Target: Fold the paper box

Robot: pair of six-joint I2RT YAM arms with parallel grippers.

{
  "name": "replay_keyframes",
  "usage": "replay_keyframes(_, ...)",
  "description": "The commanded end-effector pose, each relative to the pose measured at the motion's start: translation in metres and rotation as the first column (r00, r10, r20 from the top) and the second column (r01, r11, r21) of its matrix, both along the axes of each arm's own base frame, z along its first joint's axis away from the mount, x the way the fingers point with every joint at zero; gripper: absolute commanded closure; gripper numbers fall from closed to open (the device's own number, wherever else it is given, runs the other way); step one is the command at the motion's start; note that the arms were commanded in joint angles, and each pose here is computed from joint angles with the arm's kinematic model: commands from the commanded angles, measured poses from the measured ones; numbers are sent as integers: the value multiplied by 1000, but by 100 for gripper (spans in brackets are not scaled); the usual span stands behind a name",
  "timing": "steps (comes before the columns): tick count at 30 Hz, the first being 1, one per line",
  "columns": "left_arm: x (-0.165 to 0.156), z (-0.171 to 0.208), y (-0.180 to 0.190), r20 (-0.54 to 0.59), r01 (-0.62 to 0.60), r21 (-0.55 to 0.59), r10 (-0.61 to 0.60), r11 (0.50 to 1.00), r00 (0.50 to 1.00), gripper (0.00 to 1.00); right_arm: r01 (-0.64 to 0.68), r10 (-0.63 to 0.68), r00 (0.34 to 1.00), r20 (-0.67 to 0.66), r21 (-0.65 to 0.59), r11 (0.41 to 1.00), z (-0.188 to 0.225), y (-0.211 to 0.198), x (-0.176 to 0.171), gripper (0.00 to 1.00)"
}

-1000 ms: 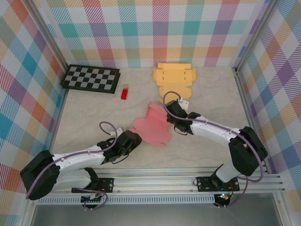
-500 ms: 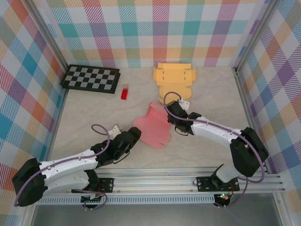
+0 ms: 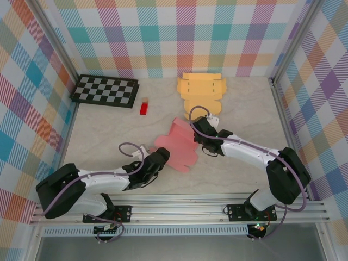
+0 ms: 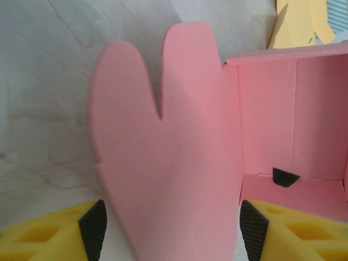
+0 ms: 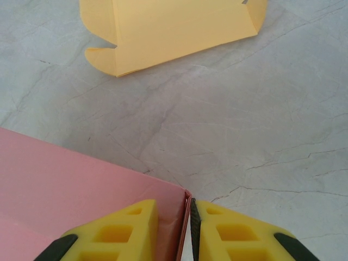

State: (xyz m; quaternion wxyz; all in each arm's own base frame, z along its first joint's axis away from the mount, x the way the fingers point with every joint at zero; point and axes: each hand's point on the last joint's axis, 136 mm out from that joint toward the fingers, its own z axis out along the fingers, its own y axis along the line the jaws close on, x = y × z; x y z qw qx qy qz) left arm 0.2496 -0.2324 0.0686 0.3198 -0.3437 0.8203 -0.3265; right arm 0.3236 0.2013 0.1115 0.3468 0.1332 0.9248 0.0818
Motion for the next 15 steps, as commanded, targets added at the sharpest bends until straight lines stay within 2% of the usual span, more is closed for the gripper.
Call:
replay_keyframes(1,17,20,-18,80,-7,-40,10,999,997,42,-64,31,969,-244,-128,990,-53,-26,-48,75)
replay_keyframes(5,26,25,-21,106,-12,9,11,1000,994,66,-64,34,970,-239,-120,991,-50,-27,-49,75)
replay_keyframes(7,29,28,-20,117,-2,57,-4,998,993,82,-64,36,972,-233,-116,991,-47,-27,-50,75)
replay_keyframes(8,28,28,-17,101,8,112,-19,994,995,96,-64,37,973,-230,-113,992,-46,-27,-50,74)
replay_keyframes(9,27,29,-11,72,8,165,-20,986,997,100,-64,38,974,-223,-110,992,-43,-28,-50,72)
replay_keyframes(11,24,34,-1,41,50,294,-64,954,997,100,-63,40,977,-210,-102,993,-36,-29,-51,67)
replay_keyframes(15,20,52,13,7,208,501,-244,840,970,100,-78,65,989,-136,-93,993,-3,-34,-50,54)
